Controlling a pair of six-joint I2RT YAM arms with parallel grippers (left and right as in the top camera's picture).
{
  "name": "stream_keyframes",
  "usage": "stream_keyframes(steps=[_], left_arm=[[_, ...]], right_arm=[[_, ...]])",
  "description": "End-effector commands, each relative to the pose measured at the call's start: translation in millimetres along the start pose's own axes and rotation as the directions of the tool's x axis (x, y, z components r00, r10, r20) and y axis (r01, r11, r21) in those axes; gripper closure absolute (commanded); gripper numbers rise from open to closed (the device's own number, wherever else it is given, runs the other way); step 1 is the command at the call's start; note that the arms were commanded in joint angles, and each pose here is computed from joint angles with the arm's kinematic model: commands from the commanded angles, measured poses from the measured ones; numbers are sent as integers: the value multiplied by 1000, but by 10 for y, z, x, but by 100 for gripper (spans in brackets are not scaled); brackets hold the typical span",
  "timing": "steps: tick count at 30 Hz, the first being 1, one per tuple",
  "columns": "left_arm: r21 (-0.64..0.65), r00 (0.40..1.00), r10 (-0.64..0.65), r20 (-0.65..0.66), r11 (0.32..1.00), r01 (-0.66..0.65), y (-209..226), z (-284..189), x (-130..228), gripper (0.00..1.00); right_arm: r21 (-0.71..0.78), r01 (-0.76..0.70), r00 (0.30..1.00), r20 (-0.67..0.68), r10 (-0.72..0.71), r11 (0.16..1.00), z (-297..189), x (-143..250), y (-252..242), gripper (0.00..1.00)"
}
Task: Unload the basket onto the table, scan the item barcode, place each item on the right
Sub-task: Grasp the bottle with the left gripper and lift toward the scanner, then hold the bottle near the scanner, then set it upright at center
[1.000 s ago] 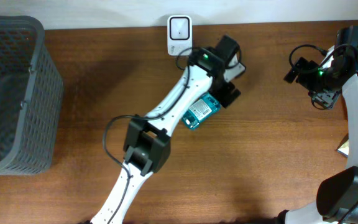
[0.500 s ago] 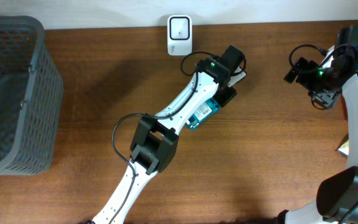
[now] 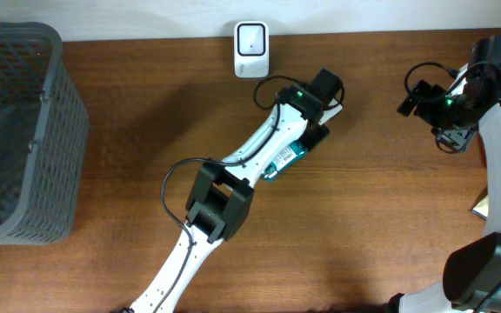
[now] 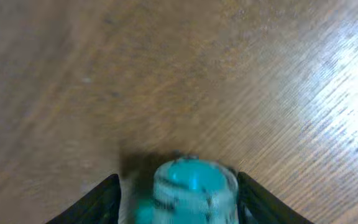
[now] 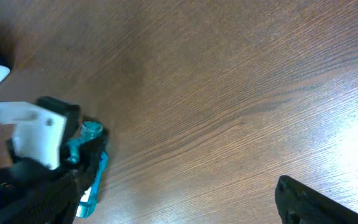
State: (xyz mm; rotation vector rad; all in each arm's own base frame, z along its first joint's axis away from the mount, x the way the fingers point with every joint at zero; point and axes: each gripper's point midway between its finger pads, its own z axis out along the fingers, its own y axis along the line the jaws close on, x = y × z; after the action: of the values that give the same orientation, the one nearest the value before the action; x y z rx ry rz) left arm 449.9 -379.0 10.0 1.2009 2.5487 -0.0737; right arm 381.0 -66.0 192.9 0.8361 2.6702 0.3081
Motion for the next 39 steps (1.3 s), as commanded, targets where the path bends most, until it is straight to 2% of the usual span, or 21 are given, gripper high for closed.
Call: stream_keyframes(steps=[1,2,4,8,12,15,18,21,23,25,28,32,35,39], left_arm=[[10,999,25,-44,1000,-24,-185,176,101,47],[4,999,25,-45,1000,-25,-181,175,102,57],[6,998,25,-54,1000,-25,-184,169,123,67],[6,997,-12,-81,1000,13,-164,98,173,73],[28,990,-122,-72,992,124,-125,-265,83,79],[197,991,-134,-12,971,134,-327,-672,-107,77],[364,986,-159,52,922,130,-460,-1016,-264,74],[586,967,-222,125,803,109,-479,-1476,-411,73],[686,951,-276,143,720,106,-339,-1653,-438,74],[726,938,-317,139,677,121,-168,-1720,-415,74],[733,919,-377,117,657,176,168,-1736,-316,74],[715,895,-427,128,665,216,527,-1722,-247,70],[650,872,-451,188,723,234,890,-1662,-250,66],[527,851,-483,208,788,318,1357,-1537,-114,70]], right_arm=[[14,6,1000,13,-7,1000,-18,-32,-26,1],[14,7,1000,13,-7,1000,-18,-32,-26,1],[14,7,1000,13,-7,1000,-18,-32,-26,1],[14,6,1000,13,-7,1000,-18,-32,-26,1],[14,7,1000,13,-7,1000,-18,-32,-26,1],[14,7,1000,13,-7,1000,-18,-32,-26,2],[14,7,1000,13,-7,1000,-18,-32,-26,1],[14,6,1000,13,-7,1000,-18,-32,-26,1],[14,6,1000,13,-7,1000,-18,-32,-26,1],[14,6,1000,13,-7,1000,-18,-32,-26,1],[14,7,1000,13,-7,1000,-18,-32,-26,1],[14,7,1000,13,-7,1000,-18,-32,-26,1],[14,6,1000,13,-7,1000,-18,-32,-26,1],[14,6,1000,13,-7,1000,-18,-32,-26,1]])
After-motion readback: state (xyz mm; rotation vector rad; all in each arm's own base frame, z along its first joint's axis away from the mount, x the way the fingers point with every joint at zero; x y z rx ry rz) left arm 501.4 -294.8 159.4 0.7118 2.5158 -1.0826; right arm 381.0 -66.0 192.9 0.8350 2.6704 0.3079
